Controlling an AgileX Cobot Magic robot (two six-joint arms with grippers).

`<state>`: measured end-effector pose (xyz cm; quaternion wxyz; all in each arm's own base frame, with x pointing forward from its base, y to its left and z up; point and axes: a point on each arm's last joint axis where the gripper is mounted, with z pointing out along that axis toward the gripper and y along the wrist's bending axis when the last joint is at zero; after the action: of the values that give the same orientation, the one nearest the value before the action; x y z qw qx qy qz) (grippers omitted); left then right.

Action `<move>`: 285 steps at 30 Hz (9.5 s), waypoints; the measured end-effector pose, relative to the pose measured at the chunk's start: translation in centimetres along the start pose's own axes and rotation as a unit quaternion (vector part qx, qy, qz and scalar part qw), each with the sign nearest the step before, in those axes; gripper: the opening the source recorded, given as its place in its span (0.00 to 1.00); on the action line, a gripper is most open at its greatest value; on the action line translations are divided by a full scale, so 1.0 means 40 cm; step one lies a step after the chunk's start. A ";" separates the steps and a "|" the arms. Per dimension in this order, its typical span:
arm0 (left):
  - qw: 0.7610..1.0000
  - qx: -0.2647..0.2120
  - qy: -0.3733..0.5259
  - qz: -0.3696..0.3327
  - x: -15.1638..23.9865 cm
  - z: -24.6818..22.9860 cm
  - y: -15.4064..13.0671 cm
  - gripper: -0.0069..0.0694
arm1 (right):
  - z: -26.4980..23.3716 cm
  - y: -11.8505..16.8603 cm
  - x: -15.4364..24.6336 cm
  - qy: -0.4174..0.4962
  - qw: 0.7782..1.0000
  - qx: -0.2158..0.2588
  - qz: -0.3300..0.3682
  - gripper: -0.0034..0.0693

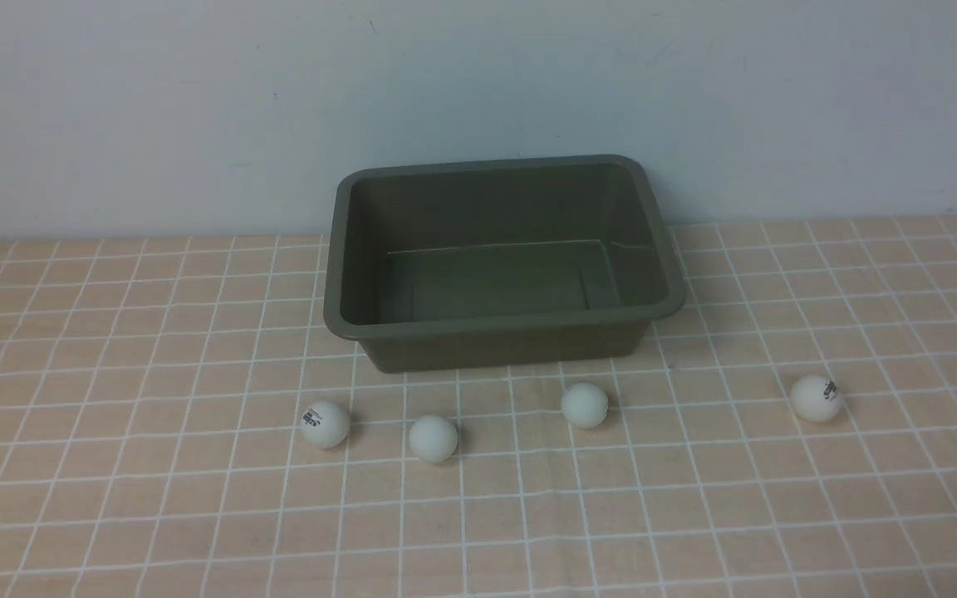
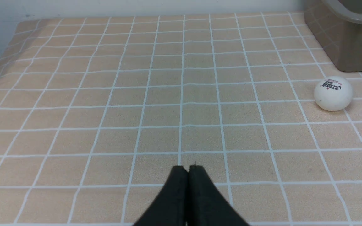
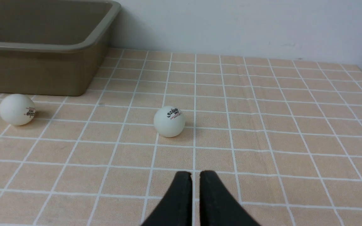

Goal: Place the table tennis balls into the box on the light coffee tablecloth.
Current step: 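Reach for and grasp a ping pong ball on the table beside the basket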

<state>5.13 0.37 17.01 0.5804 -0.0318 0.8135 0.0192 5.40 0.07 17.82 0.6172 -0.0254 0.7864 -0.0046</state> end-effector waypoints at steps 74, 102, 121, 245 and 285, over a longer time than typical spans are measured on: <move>1.000 0.000 0.000 0.000 0.001 0.000 0.000 0.00 | -0.020 -0.002 -0.050 -0.020 1.000 0.000 0.003 0.09; 1.000 0.000 0.000 0.000 0.000 0.000 0.000 0.00 | -0.233 -0.006 -0.372 -0.062 0.996 -0.025 0.057 0.09; 0.996 0.019 -0.053 -0.072 -0.020 0.001 -0.007 0.00 | -0.216 0.002 -0.356 -0.052 0.995 -0.042 0.074 0.09; 0.852 0.272 0.433 0.109 -0.348 0.663 -0.241 0.65 | -0.215 -0.021 -0.310 0.045 0.999 0.012 0.000 0.09; 0.831 0.115 0.434 0.330 -0.359 0.734 -0.243 0.65 | -0.214 -0.023 -0.323 0.018 1.000 0.015 -0.006 0.09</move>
<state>38.19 -6.90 21.10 0.1267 0.3006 0.9400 0.1002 0.17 -0.45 32.42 0.6032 -0.0209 0.7970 -0.0209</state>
